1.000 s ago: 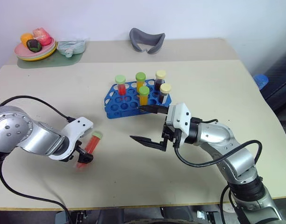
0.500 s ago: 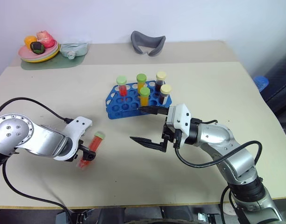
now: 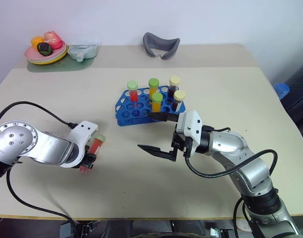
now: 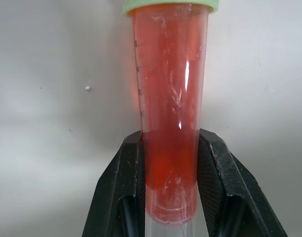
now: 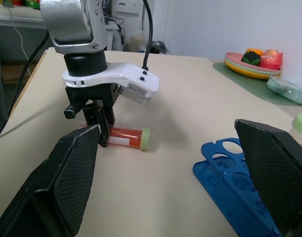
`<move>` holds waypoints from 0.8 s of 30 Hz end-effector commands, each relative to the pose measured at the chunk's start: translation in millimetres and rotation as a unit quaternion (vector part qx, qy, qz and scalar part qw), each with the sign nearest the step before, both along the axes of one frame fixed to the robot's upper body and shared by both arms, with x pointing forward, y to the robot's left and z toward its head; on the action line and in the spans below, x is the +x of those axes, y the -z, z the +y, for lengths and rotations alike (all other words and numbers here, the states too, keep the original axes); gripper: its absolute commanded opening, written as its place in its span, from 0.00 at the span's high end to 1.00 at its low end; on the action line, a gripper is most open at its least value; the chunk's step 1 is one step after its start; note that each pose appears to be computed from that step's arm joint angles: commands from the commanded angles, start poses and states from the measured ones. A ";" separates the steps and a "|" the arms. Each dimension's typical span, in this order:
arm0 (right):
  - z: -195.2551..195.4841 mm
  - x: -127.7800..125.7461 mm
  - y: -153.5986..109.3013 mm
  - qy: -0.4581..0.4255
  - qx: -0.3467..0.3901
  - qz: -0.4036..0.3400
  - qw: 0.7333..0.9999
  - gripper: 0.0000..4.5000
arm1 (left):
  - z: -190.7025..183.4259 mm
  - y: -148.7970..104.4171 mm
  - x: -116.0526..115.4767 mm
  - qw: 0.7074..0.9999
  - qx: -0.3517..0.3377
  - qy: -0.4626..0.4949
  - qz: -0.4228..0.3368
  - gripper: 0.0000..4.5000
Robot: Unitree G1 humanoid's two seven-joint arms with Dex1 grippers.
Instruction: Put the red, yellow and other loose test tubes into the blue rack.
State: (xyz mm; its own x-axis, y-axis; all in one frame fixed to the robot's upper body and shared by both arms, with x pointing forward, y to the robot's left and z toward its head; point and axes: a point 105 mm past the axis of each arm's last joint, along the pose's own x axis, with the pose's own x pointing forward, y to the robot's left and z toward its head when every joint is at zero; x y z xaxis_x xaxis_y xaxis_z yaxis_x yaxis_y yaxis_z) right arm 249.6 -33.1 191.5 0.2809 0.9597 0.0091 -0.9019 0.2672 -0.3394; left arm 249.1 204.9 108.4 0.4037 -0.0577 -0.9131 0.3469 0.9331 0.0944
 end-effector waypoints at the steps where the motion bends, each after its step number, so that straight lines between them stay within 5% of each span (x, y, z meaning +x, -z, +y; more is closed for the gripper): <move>1: 3.2 -8.6 -10.8 -0.016 0.012 -0.021 1.000 0.00 | 7.4 -10.0 8.0 0.999 0.011 -0.028 -0.037 0.82; 3: 2.0 -7.6 -10.8 -0.014 0.011 -0.021 1.000 0.00 | 12.7 -20.1 16.4 0.996 0.015 -0.056 -0.073 0.82; 5: 0.6 -6.2 -10.6 -0.012 0.012 -0.019 1.000 0.00 | 21.0 -59.6 46.3 0.970 0.051 -0.083 -0.221 0.82; 7: -0.8 -3.5 -9.9 -0.006 0.014 -0.016 1.000 0.00 | 21.1 -102.2 68.2 0.924 0.027 -0.104 -0.366 0.82; 11: -10.0 6.5 -3.1 0.020 0.013 -0.001 1.000 0.00 | 11.6 -149.7 76.7 0.829 -0.025 -0.081 -0.552 0.82; 15: -26.1 17.5 6.6 0.063 0.008 0.020 0.998 0.00 | -34.4 -160.6 70.1 0.768 -0.195 0.022 -0.609 0.82; 24: -62.1 25.2 27.5 0.151 -0.001 0.057 0.987 0.00 | -92.3 -114.3 58.5 0.701 -0.212 0.221 -0.644 0.82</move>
